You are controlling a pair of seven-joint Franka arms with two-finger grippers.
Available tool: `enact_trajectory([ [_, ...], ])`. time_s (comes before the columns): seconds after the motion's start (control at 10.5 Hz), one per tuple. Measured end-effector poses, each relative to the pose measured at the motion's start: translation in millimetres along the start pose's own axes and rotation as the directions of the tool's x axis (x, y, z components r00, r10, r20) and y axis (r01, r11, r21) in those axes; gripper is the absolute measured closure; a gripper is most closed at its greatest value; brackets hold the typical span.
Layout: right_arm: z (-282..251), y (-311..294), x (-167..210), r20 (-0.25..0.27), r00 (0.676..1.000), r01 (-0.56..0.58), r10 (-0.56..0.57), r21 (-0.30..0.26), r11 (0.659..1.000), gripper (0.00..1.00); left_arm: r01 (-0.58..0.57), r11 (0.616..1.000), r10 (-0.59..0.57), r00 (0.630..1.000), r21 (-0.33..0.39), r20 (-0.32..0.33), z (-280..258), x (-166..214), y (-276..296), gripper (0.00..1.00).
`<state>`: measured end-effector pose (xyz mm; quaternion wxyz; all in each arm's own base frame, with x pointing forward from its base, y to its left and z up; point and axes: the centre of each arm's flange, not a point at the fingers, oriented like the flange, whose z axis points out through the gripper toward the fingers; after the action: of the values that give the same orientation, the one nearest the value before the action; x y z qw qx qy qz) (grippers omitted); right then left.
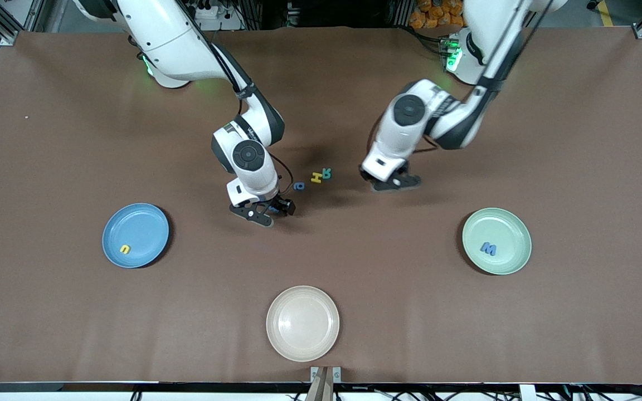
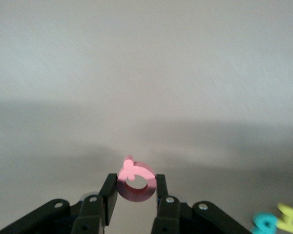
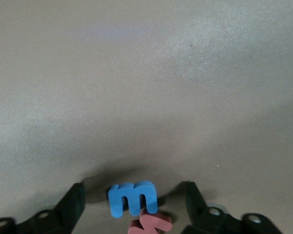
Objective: Sort upper and lower case letters into plates
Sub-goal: 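Place the o on the green plate while the right gripper drops the e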
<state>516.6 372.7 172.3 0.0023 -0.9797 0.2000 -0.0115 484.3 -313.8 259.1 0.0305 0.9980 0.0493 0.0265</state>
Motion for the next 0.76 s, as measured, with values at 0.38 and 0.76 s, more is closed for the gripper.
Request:
enact_trajectory([
  [0.38, -6, -5, -3, 0.002, 1.0, 0.007, -0.007, -0.002, 1.0, 0.6, -0.15, 0.986, 0.153, 0.988, 0.076, -0.037, -11, 82, -134, 0.64],
  [0.76, -13, 0, 8, 0.001, 1.0, 0.007, -0.007, -0.014, 1.0, 0.6, -0.21, 0.97, 0.212, 0.977, 0.124, -0.003, 1, 104, -203, 0.64],
])
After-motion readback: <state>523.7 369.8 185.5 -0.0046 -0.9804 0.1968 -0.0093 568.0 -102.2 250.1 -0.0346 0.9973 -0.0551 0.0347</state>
